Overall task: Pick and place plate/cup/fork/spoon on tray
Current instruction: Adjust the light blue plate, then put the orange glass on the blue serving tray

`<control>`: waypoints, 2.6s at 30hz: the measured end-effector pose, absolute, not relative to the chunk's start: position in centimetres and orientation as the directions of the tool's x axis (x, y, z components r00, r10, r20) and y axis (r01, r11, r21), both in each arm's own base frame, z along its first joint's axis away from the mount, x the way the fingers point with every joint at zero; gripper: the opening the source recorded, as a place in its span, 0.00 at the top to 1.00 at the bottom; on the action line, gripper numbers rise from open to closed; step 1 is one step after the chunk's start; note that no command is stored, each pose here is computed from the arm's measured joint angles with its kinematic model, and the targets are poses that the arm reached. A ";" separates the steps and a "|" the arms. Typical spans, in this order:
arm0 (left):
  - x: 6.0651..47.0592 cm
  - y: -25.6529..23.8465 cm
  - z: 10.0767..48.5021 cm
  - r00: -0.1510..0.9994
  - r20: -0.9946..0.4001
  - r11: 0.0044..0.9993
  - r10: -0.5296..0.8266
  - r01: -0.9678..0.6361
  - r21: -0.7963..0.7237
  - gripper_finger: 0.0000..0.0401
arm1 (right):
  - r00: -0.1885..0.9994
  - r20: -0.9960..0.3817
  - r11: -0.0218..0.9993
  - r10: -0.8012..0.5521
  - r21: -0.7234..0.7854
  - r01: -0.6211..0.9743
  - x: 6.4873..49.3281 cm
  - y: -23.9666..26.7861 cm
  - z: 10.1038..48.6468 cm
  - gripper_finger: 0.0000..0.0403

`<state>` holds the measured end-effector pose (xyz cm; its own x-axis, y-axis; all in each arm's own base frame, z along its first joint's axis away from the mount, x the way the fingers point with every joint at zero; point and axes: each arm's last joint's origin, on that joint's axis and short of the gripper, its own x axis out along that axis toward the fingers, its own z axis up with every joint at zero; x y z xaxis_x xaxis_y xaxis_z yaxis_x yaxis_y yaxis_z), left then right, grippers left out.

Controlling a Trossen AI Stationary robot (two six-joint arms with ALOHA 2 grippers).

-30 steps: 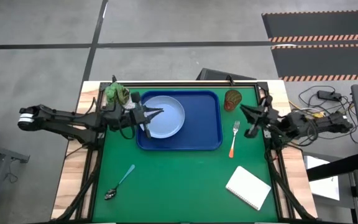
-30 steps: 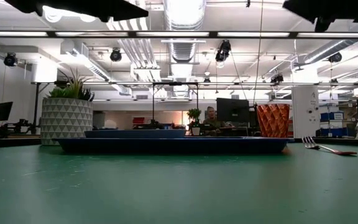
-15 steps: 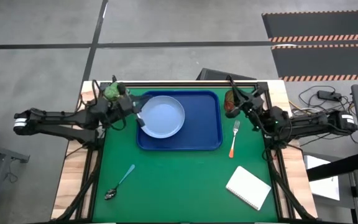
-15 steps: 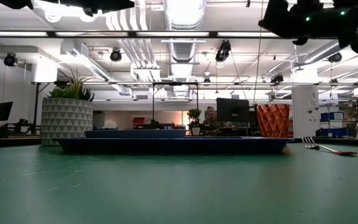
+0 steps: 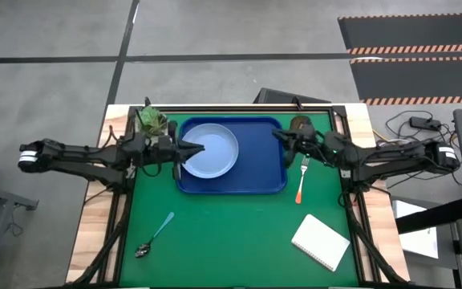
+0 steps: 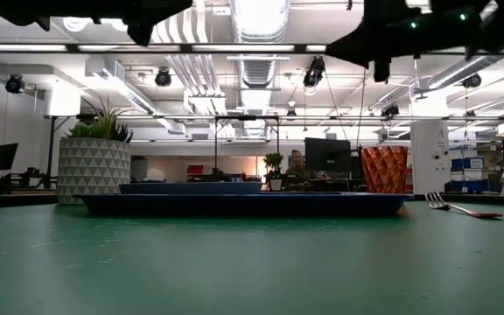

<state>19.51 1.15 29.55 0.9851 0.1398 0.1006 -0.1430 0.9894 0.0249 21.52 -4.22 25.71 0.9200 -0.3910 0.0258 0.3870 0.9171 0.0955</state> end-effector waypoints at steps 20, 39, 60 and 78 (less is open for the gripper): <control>19.1 0.7 23.9 0.983 -0.132 0.989 0.129 -0.137 -0.057 1.00 | 0.616 -0.719 0.869 -0.322 0.035 0.494 25.1 -4.5 24.1 0.98; 25.7 1.9 17.0 0.700 -0.641 0.929 0.315 -0.365 0.059 1.00 | 0.748 -0.635 0.925 -0.192 0.137 0.354 27.5 -1.8 28.6 0.98; 26.8 6.2 14.6 0.442 -0.691 0.771 0.572 -0.576 0.270 1.00 | 0.744 -0.630 0.953 -0.221 0.022 0.302 27.8 -1.9 28.7 0.98; 20.6 4.1 27.3 0.828 -0.282 0.875 0.485 -0.455 0.167 1.00 | 0.437 -0.830 0.754 -0.347 0.031 0.657 24.0 -9.4 29.3 0.98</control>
